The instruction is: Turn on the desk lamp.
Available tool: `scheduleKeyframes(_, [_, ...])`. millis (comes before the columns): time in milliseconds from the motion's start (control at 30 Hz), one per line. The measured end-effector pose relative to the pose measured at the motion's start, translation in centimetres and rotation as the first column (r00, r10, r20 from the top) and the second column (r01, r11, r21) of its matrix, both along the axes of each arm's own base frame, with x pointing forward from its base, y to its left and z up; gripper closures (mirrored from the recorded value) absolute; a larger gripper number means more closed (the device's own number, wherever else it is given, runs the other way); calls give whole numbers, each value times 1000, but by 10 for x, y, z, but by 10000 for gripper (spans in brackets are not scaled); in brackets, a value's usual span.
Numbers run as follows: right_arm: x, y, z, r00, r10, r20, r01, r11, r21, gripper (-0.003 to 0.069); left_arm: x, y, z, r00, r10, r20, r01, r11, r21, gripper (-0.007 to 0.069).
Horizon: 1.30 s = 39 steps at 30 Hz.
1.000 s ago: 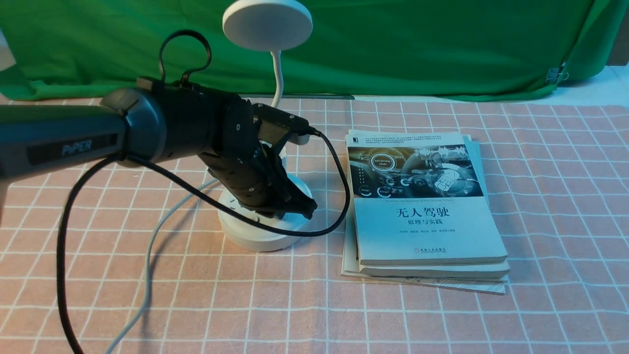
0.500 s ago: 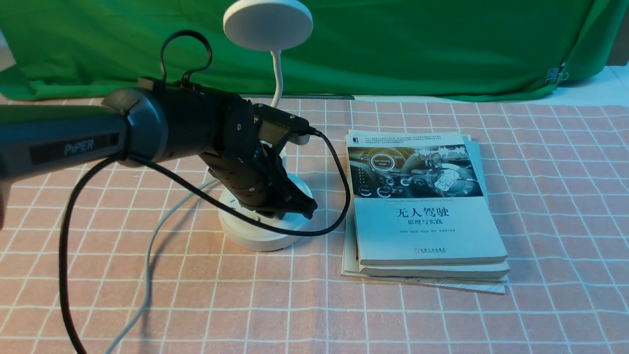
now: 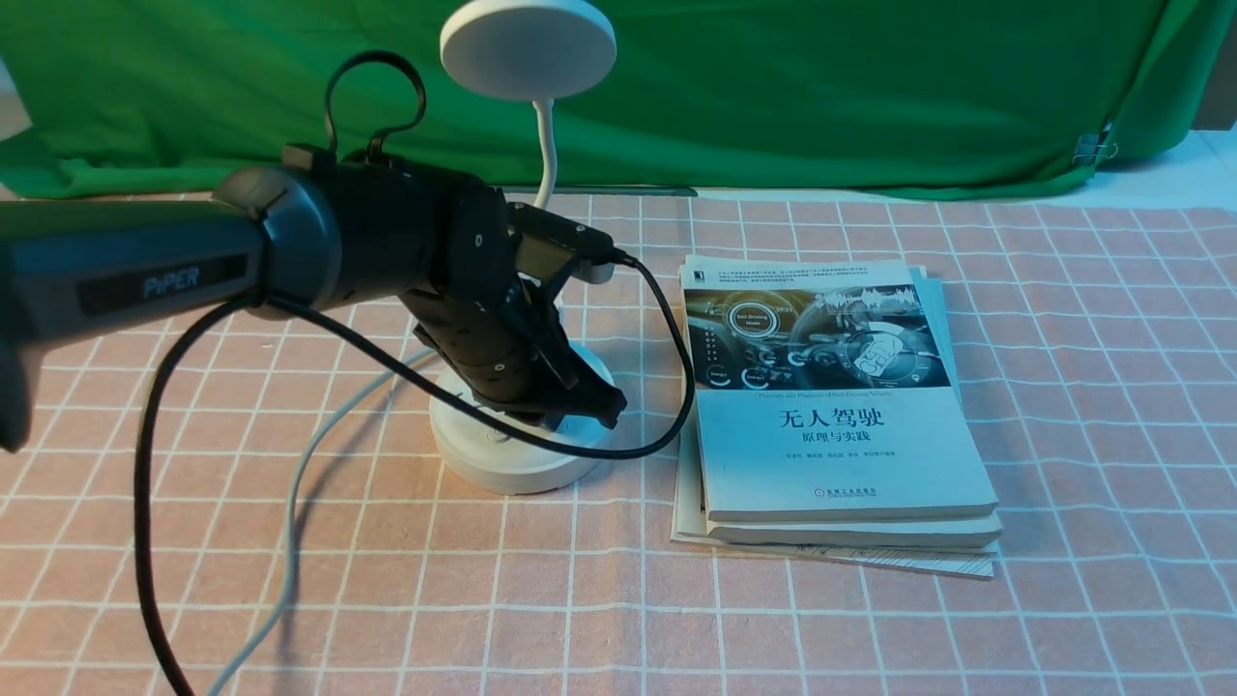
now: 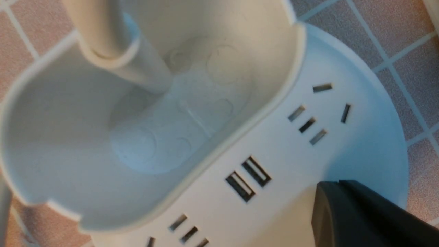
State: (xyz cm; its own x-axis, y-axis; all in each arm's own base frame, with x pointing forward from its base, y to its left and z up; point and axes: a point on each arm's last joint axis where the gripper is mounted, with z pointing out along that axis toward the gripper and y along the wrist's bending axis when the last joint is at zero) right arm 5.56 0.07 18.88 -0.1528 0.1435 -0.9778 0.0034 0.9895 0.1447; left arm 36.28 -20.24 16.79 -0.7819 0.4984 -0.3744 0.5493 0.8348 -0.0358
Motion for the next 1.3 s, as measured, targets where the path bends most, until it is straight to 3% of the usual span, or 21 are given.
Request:
scheduleKeyframes(233, [0, 0, 0, 1000, 0, 0, 0, 1000, 0, 418, -3, -12, -3, 998, -30, 57, 25, 996, 89, 603])
scheduleKeyframes(567, [0, 0, 0, 1000, 0, 0, 0, 1000, -1, 418, -9, -12, 15, 997, 21, 79, -22, 1000, 12, 603])
scheduleKeyframes(667, [0, 0, 0, 1000, 0, 0, 0, 1000, -1, 418, -25, -3, 32, 999, 33, 24, -34, 999, 24, 603])
scheduleKeyframes(833, [0, 0, 0, 1000, 0, 0, 0, 1000, -1, 418, -36, 4, 59, 996, 43, 81, -42, 999, -20, 603])
scheduleKeyframes(1000, [0, 0, 0, 1000, 0, 0, 0, 1000, -1, 418, -43, 8, 54, 995, 52, 80, -49, 998, -34, 603])
scheduleKeyframes(1200, [0, 0, 0, 1000, 0, 0, 0, 1000, -1, 418, -75, 27, 51, 992, 90, 92, -83, 994, -71, 603])
scheduleKeyframes(1300, [0, 0, 0, 1000, 0, 0, 0, 1000, -1, 418, -109, 46, 65, 980, 146, 135, -126, 981, -147, 603])
